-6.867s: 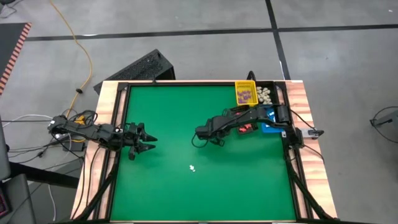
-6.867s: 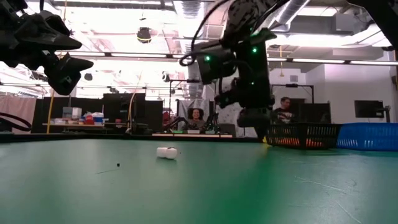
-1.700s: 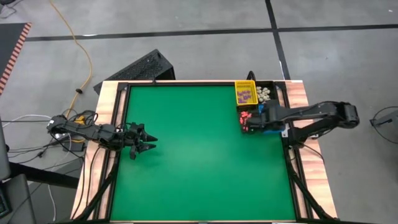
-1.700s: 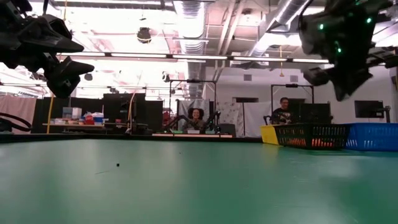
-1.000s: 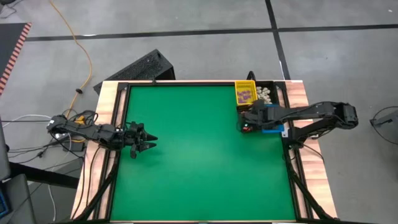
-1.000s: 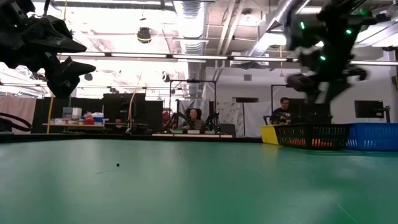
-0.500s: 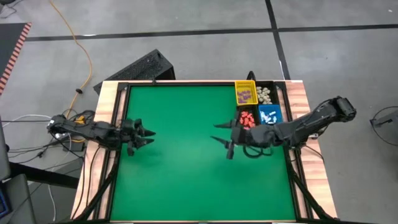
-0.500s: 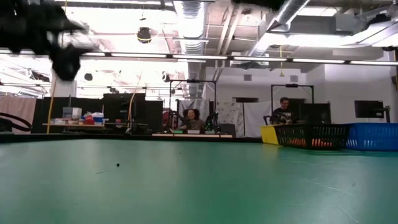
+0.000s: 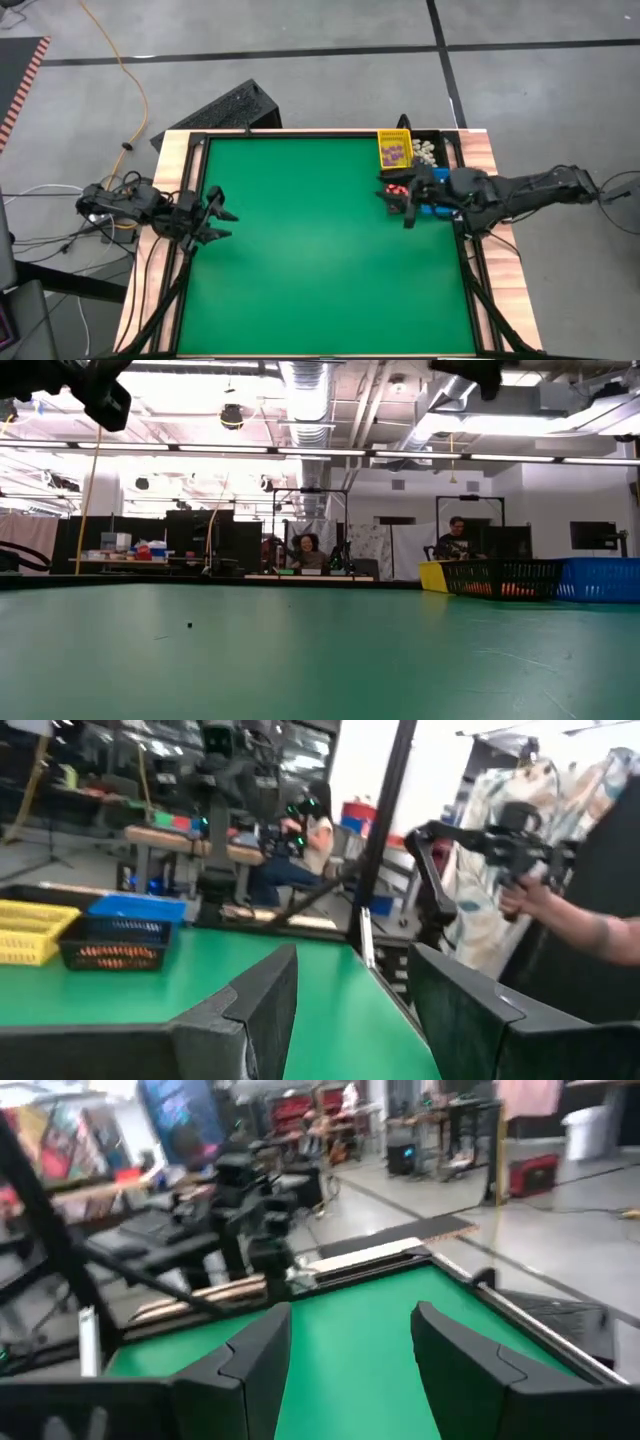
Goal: Sort Halloween decoration
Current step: Return to Home Position
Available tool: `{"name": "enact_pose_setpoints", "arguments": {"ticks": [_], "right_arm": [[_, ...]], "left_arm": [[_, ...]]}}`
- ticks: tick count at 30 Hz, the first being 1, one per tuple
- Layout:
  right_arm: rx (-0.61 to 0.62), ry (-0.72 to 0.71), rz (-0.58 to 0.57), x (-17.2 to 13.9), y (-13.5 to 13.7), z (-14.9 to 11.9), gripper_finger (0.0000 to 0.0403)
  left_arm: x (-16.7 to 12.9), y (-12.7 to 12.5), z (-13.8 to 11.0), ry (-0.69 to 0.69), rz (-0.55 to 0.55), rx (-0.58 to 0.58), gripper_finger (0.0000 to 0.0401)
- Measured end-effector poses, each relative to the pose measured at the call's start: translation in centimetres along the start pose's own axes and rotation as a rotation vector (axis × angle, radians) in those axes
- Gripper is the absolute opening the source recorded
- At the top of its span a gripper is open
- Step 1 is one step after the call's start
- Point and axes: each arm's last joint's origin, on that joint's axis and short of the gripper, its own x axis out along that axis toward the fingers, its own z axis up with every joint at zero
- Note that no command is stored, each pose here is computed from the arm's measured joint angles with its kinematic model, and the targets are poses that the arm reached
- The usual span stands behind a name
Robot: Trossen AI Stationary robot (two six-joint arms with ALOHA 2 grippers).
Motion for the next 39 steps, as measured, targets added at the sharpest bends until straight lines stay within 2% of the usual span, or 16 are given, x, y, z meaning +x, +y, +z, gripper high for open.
{"name": "enact_pose_setpoints", "arguments": {"ticks": [6,10,15,18,22,28,34,36,39], "right_arm": [[0.057,-0.115,0.027,-2.3,-1.4,-3.3,0.0223],[0.104,-0.154,-0.035,-3.8,-2.6,-5.7,0.0223],[0.104,-0.214,-0.036,-5.6,-3.6,-7.1,0.0224],[0.109,-0.248,-0.042,-6.5,-4.1,-7.8,0.0224],[0.109,-0.244,-0.075,-7.1,-4.9,-10.0,0.0224],[0.127,-0.248,-0.131,-7.1,-5.5,-12.5,0.0224],[0.128,-0.163,-0.146,-6.8,-5.6,-13.4,0.0224],[0.125,-0.154,-0.148,-6.8,-5.6,-13.5,0.0224],[0.108,-0.118,-0.156,-6.8,-5.6,-13.8,0.0224]], "left_arm": [[0.0,0.1,-0.5,0.019,-0.011,0.012,0.0180],[-0.3,0.3,-1.2,0.014,0.013,0.024,0.0180],[-0.6,0.7,-2.4,0.045,0.042,-0.028,0.0180],[-0.6,0.8,-2.6,0.071,0.048,-0.017,0.0180],[-0.7,1.0,-2.8,0.088,0.108,0.009,0.0180],[-1.0,0.8,-1.9,0.117,0.133,-0.046,0.0180],[-0.5,1.9,-4.6,0.027,0.267,0.054,0.0180],[-0.5,2.1,-6.1,0.090,0.243,0.024,0.0180],[-0.4,1.8,-6.5,0.147,0.129,-0.009,0.0180]]}}
